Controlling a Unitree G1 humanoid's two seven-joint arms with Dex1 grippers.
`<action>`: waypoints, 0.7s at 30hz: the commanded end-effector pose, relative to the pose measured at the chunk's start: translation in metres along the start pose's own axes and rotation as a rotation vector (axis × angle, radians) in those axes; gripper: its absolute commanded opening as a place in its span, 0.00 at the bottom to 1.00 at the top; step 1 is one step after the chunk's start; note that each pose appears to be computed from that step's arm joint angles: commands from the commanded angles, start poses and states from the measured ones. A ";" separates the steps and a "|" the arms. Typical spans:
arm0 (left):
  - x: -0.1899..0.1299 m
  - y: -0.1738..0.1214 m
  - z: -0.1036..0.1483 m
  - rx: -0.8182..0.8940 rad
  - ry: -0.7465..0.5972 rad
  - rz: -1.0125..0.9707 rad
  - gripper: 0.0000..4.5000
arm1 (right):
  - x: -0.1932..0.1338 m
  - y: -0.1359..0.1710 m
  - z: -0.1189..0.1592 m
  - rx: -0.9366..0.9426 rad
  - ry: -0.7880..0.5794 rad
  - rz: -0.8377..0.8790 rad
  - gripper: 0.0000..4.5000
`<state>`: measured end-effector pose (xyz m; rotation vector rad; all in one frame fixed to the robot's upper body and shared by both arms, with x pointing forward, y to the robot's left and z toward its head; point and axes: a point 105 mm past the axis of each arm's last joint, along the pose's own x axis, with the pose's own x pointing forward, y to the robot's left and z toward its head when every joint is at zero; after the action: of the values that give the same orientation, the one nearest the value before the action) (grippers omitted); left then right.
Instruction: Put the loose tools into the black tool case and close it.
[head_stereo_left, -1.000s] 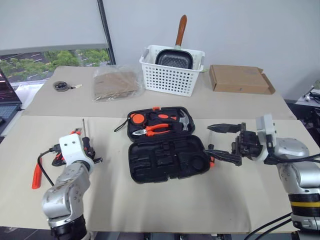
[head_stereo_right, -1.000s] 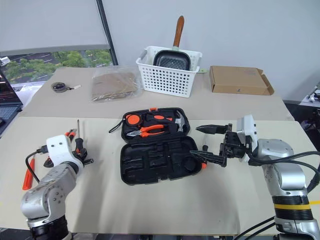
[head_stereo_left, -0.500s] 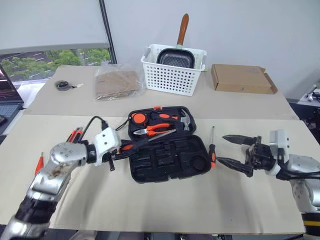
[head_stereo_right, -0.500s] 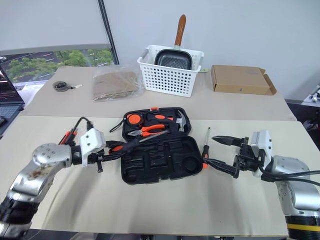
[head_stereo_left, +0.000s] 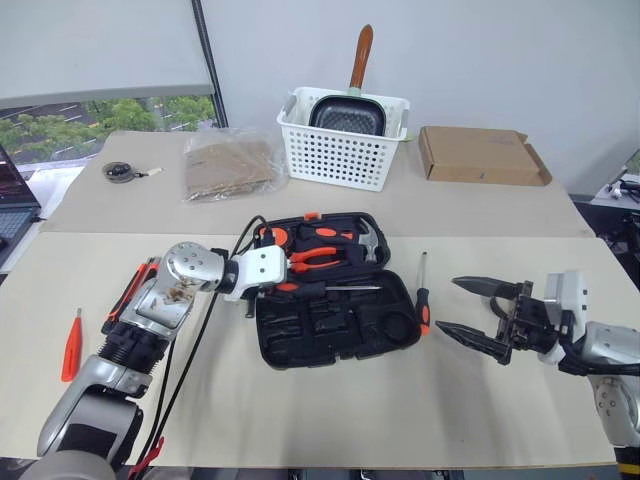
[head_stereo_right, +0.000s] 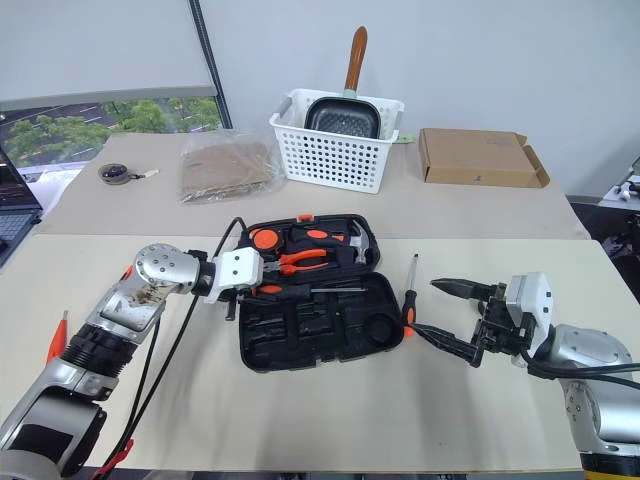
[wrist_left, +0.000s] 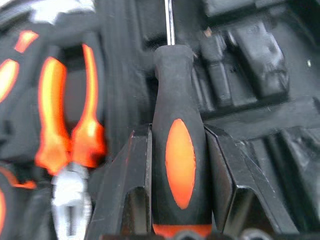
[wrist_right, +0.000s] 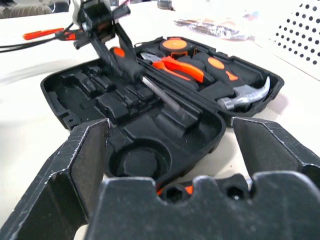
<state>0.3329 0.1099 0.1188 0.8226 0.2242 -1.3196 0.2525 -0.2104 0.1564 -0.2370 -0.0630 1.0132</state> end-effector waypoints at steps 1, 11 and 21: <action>-0.005 0.004 -0.001 -0.013 0.043 0.020 0.22 | -0.005 -0.004 0.013 -0.047 -0.013 -0.012 1.00; -0.003 0.012 -0.006 -0.065 0.086 0.108 0.22 | -0.003 -0.007 0.012 -0.052 -0.017 -0.003 1.00; -0.003 0.008 -0.004 -0.068 0.098 0.087 0.44 | -0.005 -0.007 0.011 -0.051 -0.016 -0.004 1.00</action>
<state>0.3380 0.1112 0.1177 0.8098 0.3062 -1.2164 0.2541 -0.2129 0.1564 -0.2370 -0.0568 1.0224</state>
